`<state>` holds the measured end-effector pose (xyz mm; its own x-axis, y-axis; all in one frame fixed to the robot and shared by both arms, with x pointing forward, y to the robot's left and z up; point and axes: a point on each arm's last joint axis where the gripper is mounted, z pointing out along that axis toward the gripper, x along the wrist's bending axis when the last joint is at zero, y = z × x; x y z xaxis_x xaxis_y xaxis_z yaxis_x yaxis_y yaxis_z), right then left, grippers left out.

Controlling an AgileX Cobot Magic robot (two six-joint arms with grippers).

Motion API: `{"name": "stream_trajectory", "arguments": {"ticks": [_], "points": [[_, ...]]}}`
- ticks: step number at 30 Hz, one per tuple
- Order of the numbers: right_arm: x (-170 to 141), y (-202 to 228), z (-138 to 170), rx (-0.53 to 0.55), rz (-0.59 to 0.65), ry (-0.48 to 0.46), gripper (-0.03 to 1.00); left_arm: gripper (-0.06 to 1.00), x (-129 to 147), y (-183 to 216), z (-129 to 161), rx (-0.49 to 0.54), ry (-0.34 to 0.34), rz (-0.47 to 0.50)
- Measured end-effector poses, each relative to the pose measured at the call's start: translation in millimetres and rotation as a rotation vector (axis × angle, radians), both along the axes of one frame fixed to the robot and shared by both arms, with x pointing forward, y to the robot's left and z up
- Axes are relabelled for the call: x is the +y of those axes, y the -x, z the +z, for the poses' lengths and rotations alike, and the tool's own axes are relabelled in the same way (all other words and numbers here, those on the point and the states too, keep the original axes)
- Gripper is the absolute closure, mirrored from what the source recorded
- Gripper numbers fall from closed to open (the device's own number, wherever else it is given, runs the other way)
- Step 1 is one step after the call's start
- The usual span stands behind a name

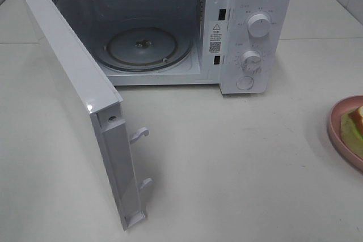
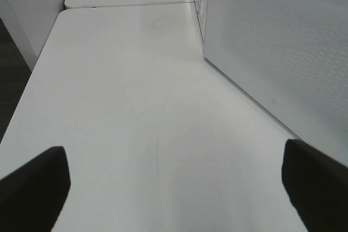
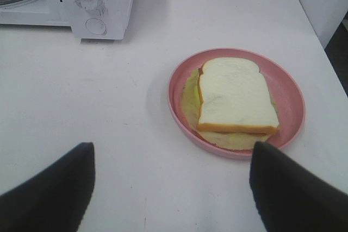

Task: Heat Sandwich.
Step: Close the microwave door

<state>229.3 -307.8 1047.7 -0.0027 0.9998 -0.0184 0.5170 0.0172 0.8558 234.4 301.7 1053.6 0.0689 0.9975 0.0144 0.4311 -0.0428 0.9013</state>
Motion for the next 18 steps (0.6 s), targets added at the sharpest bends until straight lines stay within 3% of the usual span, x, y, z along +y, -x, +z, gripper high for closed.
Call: {"name": "stream_trajectory", "arguments": {"ticks": [14,16,18], "points": [[0,0,0,0.0,0.0,0.0,0.21,0.06,-1,-21,20,-0.016,0.001,0.0],[0,0,0,0.0,0.0,0.0,0.21,0.11,-2,-28,23,-0.021,0.006,-0.002],[0,0,0,0.0,0.0,0.0,0.21,0.22,-3,-42,26,-0.017,0.007,-0.003]]}}
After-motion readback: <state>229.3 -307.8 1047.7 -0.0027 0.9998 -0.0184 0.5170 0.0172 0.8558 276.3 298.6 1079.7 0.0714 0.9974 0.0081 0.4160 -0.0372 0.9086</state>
